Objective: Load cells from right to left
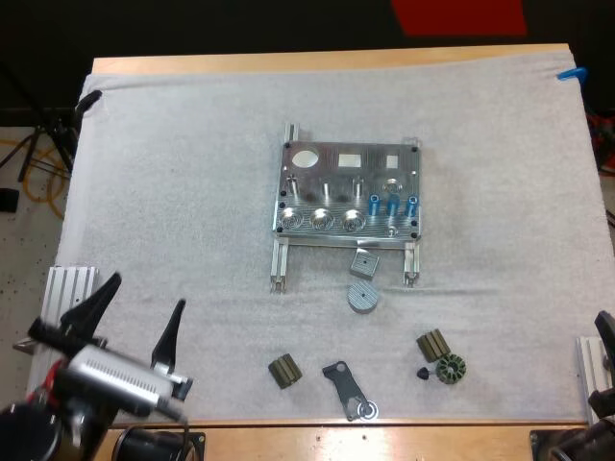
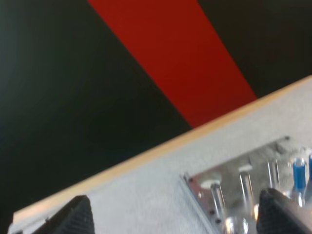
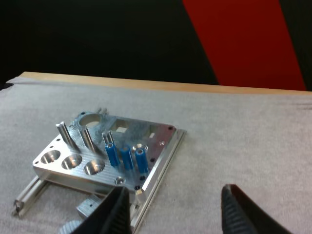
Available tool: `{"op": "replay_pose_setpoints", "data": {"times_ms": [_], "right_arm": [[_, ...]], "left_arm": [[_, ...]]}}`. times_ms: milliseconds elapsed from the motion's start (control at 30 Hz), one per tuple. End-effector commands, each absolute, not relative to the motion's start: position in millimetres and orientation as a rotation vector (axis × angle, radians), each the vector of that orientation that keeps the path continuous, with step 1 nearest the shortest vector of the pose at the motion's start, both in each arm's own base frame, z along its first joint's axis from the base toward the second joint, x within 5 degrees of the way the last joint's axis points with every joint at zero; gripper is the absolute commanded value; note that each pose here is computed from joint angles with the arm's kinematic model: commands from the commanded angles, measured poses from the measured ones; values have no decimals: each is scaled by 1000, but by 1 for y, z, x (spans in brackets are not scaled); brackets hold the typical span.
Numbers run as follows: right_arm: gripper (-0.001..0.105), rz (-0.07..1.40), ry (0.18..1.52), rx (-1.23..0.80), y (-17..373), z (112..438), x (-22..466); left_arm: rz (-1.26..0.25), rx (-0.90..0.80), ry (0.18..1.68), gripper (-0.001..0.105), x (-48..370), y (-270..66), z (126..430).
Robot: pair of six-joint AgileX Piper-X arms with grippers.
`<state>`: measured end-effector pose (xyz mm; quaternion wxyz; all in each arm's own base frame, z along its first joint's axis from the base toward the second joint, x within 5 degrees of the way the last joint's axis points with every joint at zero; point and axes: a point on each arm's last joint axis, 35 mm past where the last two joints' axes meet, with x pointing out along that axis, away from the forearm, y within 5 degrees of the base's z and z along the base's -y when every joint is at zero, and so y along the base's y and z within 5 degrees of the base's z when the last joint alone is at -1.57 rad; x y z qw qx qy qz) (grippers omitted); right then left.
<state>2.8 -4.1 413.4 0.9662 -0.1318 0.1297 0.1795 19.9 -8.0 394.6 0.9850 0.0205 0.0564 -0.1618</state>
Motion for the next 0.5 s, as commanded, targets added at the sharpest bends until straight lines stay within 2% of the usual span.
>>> {"op": "replay_pose_setpoints", "data": {"times_ms": [0, 167, 467], "right_arm": [[43, 363, 255, -262, -5, 408, 1], [43, 366, 273, -259, -6, 385, -2], [43, 361, 289, -194, -9, 345, -8]], "left_arm": [[-308, 18, 85, 67, 10, -5, 392], [-283, -16, 107, 67, -20, 3, 377], [-215, -69, 272, 67, -22, 5, 360]]}}
